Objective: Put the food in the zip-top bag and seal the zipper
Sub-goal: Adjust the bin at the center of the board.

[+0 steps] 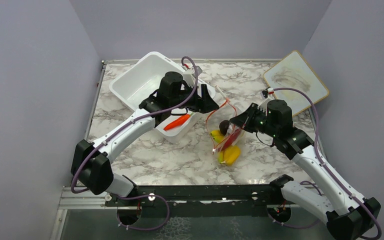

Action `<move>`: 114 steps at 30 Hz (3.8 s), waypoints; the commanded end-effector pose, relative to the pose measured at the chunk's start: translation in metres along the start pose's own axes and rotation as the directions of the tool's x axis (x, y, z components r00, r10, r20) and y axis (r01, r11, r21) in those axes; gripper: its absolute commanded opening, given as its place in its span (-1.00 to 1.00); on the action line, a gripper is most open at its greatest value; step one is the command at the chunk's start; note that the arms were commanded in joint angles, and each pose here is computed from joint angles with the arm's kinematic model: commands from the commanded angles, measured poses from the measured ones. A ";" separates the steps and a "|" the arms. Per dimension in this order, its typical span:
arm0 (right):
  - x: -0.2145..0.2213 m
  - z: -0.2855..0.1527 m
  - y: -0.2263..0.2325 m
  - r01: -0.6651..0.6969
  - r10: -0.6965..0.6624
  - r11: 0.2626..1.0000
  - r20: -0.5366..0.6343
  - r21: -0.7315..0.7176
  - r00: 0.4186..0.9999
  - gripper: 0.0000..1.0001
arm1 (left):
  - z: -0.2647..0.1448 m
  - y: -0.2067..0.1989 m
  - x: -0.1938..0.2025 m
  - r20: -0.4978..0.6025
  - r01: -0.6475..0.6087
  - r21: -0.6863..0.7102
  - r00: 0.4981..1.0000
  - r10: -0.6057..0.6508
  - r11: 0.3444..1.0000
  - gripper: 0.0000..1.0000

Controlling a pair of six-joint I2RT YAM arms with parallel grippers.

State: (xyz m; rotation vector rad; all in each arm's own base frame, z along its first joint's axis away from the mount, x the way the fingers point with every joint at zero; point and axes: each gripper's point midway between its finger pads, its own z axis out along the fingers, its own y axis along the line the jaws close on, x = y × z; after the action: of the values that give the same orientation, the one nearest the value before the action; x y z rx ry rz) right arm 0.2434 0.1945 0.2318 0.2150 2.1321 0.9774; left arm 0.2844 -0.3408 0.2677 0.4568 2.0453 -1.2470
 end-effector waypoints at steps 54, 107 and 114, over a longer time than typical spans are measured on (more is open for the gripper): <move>0.005 0.001 -0.021 0.178 -0.179 0.983 0.012 0.030 0.984 -0.98 | -0.220 0.191 0.027 0.381 0.359 -0.900 0.924 0.044 0.249 0.28; -0.034 -0.042 -0.014 0.246 -0.235 0.933 -0.075 0.264 0.969 -0.98 | -0.188 0.209 -0.044 0.178 0.146 -0.955 0.979 0.103 0.259 0.26; -0.040 -0.048 -0.009 0.243 -0.238 0.934 -0.051 0.261 0.970 -0.99 | -0.143 0.194 -0.067 0.185 0.145 -0.890 0.982 0.050 0.433 0.31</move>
State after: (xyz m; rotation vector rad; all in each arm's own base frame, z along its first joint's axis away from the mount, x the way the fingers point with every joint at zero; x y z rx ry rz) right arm 0.2391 0.1510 0.2622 0.0640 2.2637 0.5864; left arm 0.3867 -0.0923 0.2407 -0.2888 2.1528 0.1033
